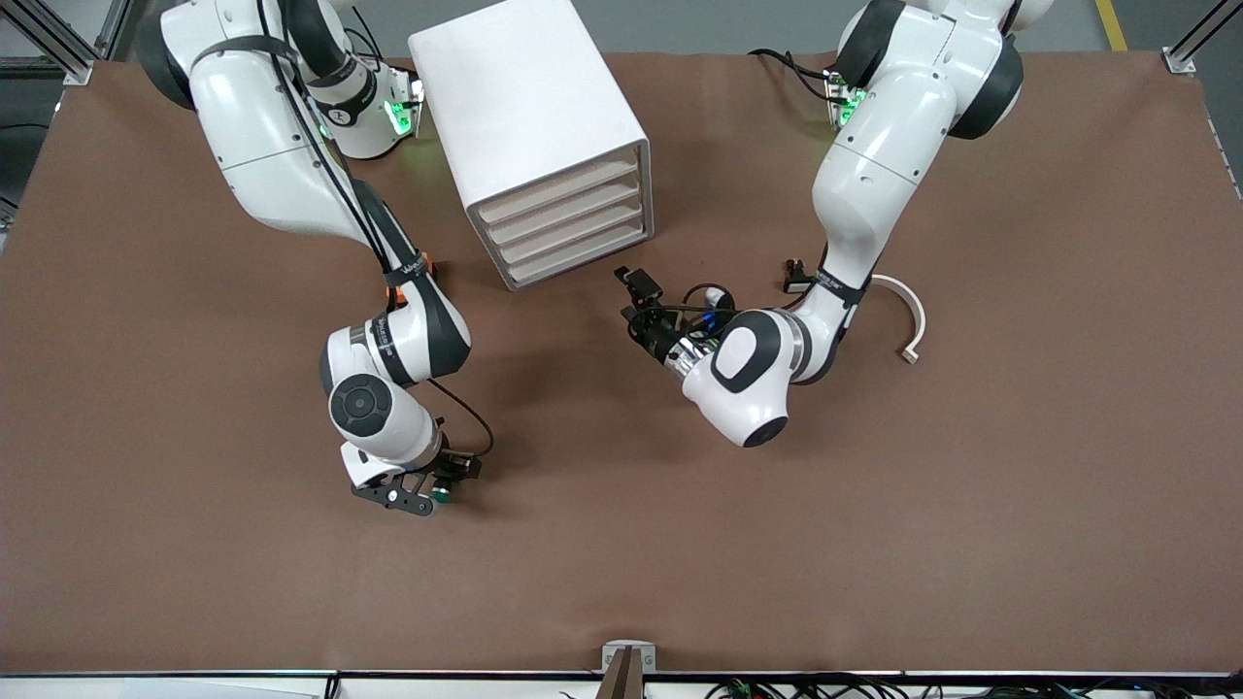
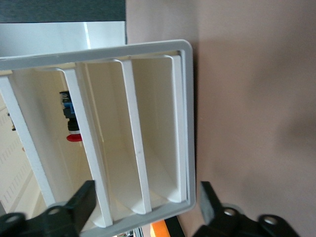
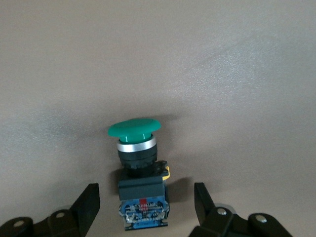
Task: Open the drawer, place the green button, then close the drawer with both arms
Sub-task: 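Grasp the green button with the right gripper while the left gripper grips the drawer, then pull the drawer open with the left gripper while the right gripper carries the button, then lower the green button into the open drawer with the right gripper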
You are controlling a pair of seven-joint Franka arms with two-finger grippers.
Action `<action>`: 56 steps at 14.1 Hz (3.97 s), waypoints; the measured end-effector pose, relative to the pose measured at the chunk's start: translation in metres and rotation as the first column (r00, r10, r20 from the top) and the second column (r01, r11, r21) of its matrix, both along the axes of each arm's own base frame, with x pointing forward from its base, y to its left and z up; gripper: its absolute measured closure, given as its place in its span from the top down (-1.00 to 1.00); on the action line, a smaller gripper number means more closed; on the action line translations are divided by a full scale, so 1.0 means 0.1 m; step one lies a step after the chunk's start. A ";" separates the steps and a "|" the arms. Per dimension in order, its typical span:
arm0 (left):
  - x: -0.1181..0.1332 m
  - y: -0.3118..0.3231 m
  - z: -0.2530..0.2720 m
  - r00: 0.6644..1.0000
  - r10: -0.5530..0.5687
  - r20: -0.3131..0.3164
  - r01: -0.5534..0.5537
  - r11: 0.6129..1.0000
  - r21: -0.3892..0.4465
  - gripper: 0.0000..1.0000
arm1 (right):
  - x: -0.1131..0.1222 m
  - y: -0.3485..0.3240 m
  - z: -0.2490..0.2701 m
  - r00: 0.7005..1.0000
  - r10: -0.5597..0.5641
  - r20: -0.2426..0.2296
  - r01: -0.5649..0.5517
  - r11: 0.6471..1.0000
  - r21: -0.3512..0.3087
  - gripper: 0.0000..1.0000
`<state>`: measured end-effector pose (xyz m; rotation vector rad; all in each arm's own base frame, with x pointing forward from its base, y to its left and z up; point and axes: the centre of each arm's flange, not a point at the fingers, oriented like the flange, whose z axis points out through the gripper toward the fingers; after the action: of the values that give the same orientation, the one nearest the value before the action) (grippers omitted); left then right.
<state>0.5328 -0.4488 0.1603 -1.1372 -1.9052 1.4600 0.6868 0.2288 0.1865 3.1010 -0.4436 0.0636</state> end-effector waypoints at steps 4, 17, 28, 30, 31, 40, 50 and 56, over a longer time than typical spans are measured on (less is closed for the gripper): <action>-0.17 -0.04 -0.07 0.996 -0.050 -0.080 0.048 0.999 -0.018 0.01 | 0.01 0.01 -0.04 1.000 0.000 0.012 -0.001 1.000 0.005 -0.06; -0.92 -0.47 -0.46 0.959 -0.195 -0.205 0.195 0.981 -0.020 -0.04 | -0.19 -0.18 1.80 0.993 -0.050 -0.110 0.044 0.998 -0.055 -0.16; -1.31 -0.74 -0.54 0.940 -0.260 -0.221 0.264 0.965 -0.016 -0.37 | -1.69 0.09 2.97 0.928 -0.345 -0.137 0.344 0.938 -0.038 -0.16; -1.32 -0.75 -0.55 0.939 -0.263 -0.222 0.267 0.964 -0.015 -0.47 | -1.77 0.38 2.97 0.906 -0.406 -0.119 0.408 0.913 -0.006 -0.16; -1.32 -0.74 -0.55 0.939 -0.262 -0.222 0.266 0.964 -0.014 -0.59 | -1.81 0.52 2.94 0.895 -0.432 -0.111 0.435 0.900 0.006 -0.16; -1.10 -0.56 -0.56 0.948 -0.220 -0.230 0.225 0.974 -0.005 -0.85 | -2.17 1.58 2.33 0.784 -0.614 -0.095 0.617 0.787 0.005 -0.16; -0.55 -0.07 -0.55 0.968 -0.110 -0.224 0.112 0.994 -0.001 -0.84 | -2.43 2.09 2.00 0.743 -0.663 -0.094 0.664 0.747 -0.020 -0.16; -0.18 0.33 -0.55 0.975 -0.018 -0.220 0.019 1.000 -0.001 -0.80 | -2.64 2.38 1.79 0.724 -0.684 -0.090 0.685 0.728 -0.020 -0.16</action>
<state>0.5149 -0.4161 0.1054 -0.9472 -1.7384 1.5073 0.4227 0.4668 0.3652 2.7080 -1.5483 -0.0893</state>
